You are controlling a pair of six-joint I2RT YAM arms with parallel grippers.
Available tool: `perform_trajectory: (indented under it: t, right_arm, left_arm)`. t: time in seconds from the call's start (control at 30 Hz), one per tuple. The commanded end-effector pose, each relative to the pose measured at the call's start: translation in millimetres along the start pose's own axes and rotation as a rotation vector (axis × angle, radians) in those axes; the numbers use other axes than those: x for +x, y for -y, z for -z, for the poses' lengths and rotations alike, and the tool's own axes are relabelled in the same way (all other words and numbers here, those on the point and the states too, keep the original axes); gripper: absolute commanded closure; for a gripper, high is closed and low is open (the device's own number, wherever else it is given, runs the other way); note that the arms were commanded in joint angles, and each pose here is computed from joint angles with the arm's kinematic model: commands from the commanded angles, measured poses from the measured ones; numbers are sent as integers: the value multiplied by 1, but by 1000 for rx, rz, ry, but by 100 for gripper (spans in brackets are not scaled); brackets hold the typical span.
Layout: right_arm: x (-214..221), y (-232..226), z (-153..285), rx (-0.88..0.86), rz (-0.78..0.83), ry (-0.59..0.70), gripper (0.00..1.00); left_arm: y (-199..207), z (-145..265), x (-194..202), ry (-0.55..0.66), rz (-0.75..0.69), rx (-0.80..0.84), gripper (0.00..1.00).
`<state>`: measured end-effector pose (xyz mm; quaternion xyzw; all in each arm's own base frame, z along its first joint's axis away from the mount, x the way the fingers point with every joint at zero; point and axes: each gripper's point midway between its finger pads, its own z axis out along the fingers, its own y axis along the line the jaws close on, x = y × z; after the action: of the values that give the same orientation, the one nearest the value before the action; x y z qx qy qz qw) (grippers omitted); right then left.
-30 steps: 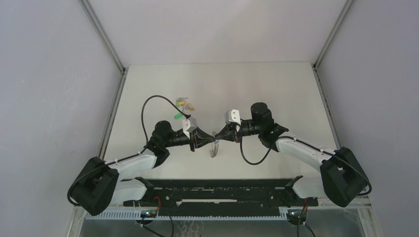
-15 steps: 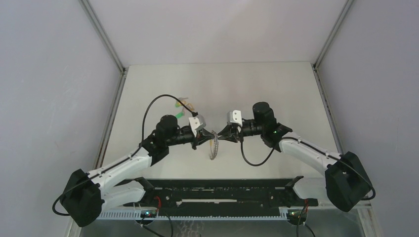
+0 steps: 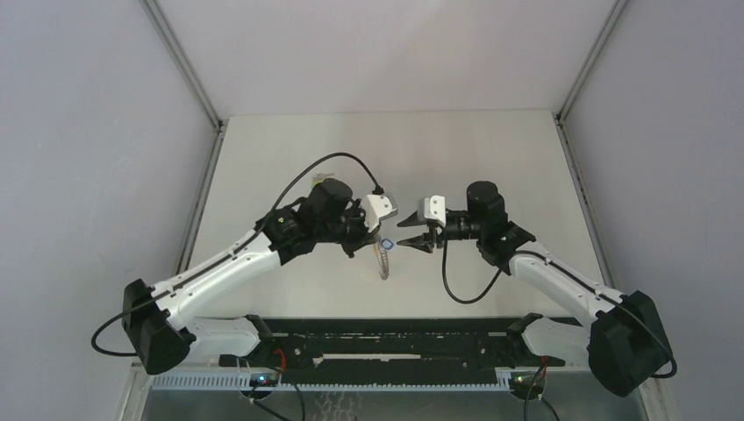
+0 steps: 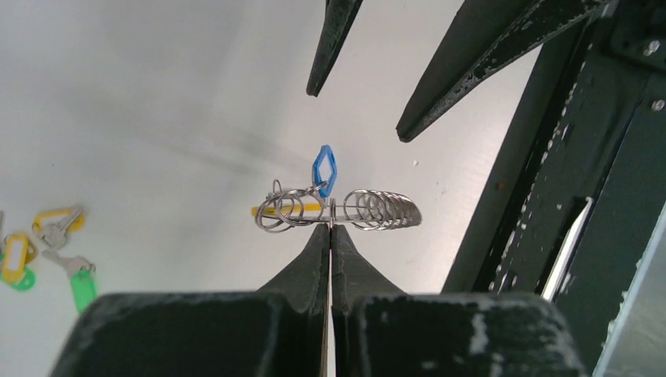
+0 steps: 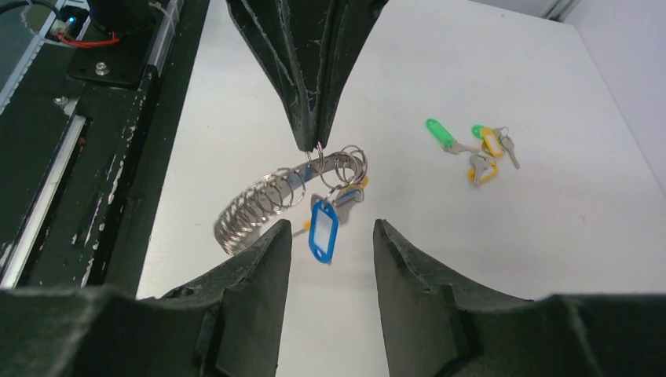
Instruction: Put the keys on the keyring
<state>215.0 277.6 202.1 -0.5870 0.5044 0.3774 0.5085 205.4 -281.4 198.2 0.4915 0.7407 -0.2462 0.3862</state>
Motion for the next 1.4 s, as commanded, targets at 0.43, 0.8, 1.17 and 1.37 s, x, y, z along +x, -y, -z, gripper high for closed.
perform_trajectory:
  t: [0.43, 0.8, 1.17, 1.37]
  right_arm:
    - [-18, -17, -22, -108, 75, 195, 66]
    - [-16, -30, -29, -182, 61, 212, 71]
    - [-7, -35, -36, -222, 31, 205, 78]
    - [-5, -36, -36, -224, 26, 201, 82]
  left_arm:
    - [23, 11, -8, -117, -122, 145, 100]
    - [27, 12, -19, -76, -152, 169, 100]
    - [28, 15, -27, -29, -170, 163, 100]
    - [29, 15, -29, -19, -173, 162, 100]
